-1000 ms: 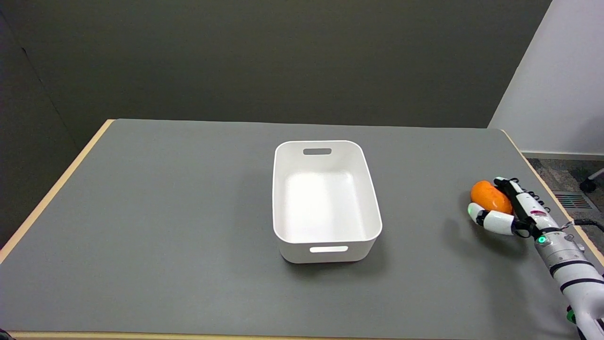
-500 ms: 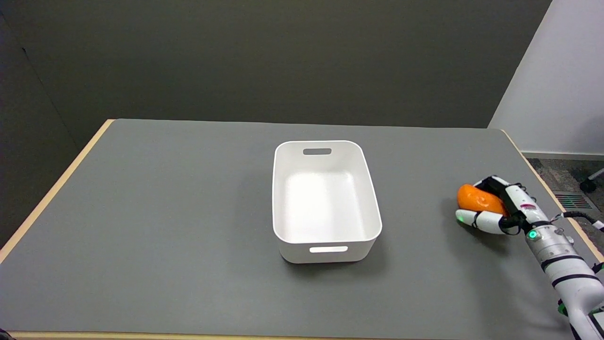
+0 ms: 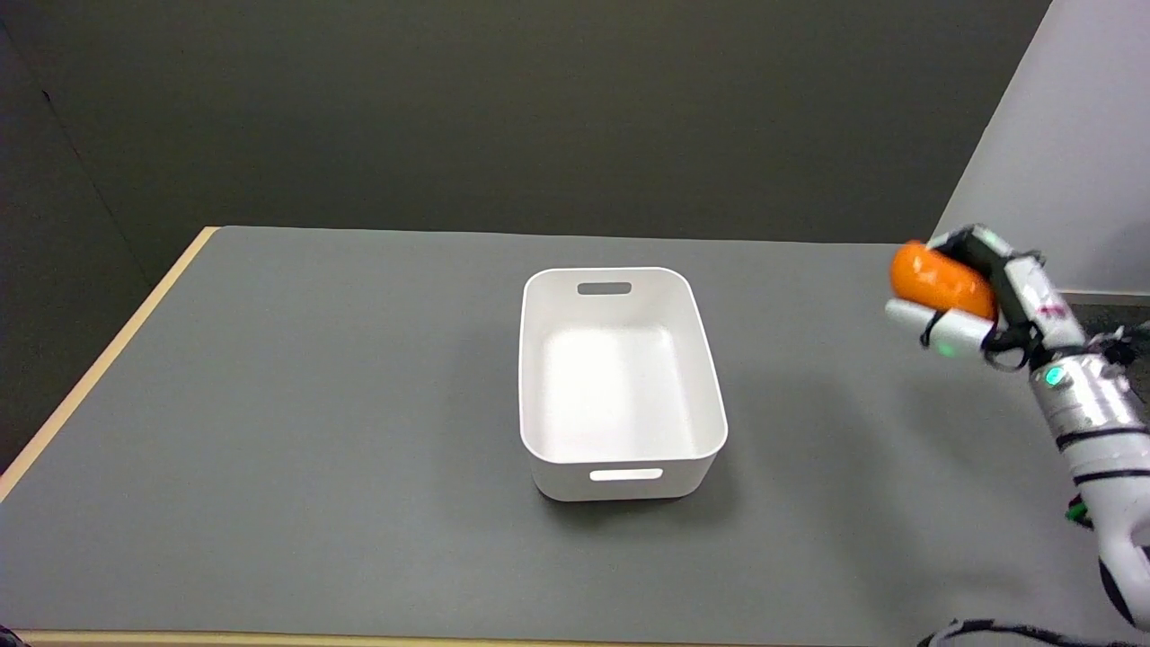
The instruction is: Pick up mango.
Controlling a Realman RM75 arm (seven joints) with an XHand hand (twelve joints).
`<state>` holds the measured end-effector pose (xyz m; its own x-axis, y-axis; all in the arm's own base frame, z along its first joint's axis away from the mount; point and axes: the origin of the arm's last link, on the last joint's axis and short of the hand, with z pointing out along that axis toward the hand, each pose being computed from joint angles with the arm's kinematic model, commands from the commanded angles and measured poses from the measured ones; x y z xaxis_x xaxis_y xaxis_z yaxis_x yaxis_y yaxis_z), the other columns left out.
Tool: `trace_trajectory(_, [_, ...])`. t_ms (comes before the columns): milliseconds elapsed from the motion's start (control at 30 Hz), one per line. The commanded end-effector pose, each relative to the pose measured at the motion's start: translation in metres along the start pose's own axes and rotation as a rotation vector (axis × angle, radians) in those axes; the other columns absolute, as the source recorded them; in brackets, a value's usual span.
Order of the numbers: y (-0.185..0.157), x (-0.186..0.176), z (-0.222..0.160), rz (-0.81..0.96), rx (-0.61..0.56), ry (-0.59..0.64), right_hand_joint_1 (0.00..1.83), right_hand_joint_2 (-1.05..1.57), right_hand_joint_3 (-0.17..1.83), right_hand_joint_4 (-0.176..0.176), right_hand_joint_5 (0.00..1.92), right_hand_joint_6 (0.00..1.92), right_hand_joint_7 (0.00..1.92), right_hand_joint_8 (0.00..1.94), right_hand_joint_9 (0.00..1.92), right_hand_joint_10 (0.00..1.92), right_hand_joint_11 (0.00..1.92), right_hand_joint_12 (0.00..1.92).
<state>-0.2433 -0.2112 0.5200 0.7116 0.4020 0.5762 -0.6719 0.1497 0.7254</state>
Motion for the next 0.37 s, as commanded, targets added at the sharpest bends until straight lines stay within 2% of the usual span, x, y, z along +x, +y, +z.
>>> trace_trajectory(33, [-0.136,0.028,0.028,0.499,0.497,-0.093,1.15,1.15,0.39,-0.176,0.57,1.63,0.63,1.67,0.86,1.92,0.58,1.92])
trace_trajectory(67, [-0.142,0.021,0.028,0.508,0.507,-0.132,1.15,1.15,0.39,-0.176,0.57,1.63,0.63,1.67,0.86,1.92,0.57,1.92])
trace_trajectory(100, [-0.135,0.080,0.008,0.244,0.526,0.052,1.15,1.15,0.39,-0.176,0.57,1.63,0.63,1.67,0.86,1.92,0.57,1.92])
trace_trajectory(133, [-0.164,-0.005,0.025,0.506,0.546,-0.265,1.15,1.14,0.40,-0.176,0.58,1.62,0.64,1.66,0.86,1.92,0.57,1.92])
trace_trajectory(233, [-0.186,-0.043,0.019,0.502,0.587,-0.436,1.15,1.13,0.41,-0.176,0.59,1.61,0.65,1.65,0.87,1.92,0.57,1.92])
trace_trajectory(367, [-0.210,-0.086,0.009,0.430,0.643,-0.592,1.16,1.10,0.45,-0.176,0.62,1.58,0.68,1.62,0.87,1.92,0.60,1.92])
